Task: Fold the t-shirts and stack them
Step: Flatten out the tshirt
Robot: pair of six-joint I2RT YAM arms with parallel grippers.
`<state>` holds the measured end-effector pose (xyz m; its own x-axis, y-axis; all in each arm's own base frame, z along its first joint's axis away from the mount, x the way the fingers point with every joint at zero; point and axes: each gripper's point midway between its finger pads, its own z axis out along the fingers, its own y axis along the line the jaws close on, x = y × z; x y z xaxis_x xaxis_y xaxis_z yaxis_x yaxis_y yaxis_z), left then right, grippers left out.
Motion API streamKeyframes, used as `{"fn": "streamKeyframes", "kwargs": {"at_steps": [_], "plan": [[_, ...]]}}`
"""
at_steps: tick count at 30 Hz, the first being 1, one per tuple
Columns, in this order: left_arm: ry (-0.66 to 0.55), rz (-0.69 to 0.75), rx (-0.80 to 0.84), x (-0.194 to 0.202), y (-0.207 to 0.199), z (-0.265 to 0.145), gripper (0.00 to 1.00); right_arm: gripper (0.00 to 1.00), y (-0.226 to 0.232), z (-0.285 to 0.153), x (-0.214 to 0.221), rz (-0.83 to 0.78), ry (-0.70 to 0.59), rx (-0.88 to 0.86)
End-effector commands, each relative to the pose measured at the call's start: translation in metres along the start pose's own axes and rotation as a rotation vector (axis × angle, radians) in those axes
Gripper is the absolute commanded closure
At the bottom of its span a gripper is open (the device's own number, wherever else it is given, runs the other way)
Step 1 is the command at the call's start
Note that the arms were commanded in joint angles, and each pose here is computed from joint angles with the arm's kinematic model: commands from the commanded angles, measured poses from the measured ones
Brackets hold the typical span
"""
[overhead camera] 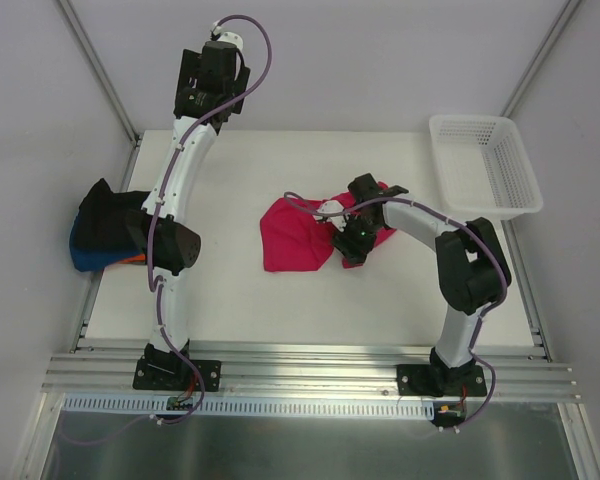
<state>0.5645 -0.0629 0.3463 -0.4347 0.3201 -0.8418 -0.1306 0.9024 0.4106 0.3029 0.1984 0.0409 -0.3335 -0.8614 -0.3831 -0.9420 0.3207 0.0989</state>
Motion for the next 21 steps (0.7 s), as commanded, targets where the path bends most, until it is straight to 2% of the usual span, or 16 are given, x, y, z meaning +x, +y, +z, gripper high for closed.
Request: {"fn": "streamKeyframes", "kwargs": {"at_steps": [1,7,15,21], "plan": [[-0.07,-0.038,-0.02,-0.025,0.015,-0.023,0.01,0.41,-0.023,0.001,-0.014,0.007,-0.038,0.129],[-0.071,-0.046,-0.015,-0.025,0.013,-0.022,0.01,0.43,-0.048,-0.016,-0.032,0.038,-0.07,0.248],[-0.074,-0.051,-0.008,-0.026,0.008,-0.019,0.01,0.46,-0.065,-0.038,-0.054,0.064,-0.124,0.312],[-0.077,-0.054,-0.004,-0.027,0.006,-0.018,0.01,0.46,-0.067,-0.037,-0.055,0.044,-0.123,0.311]]}}
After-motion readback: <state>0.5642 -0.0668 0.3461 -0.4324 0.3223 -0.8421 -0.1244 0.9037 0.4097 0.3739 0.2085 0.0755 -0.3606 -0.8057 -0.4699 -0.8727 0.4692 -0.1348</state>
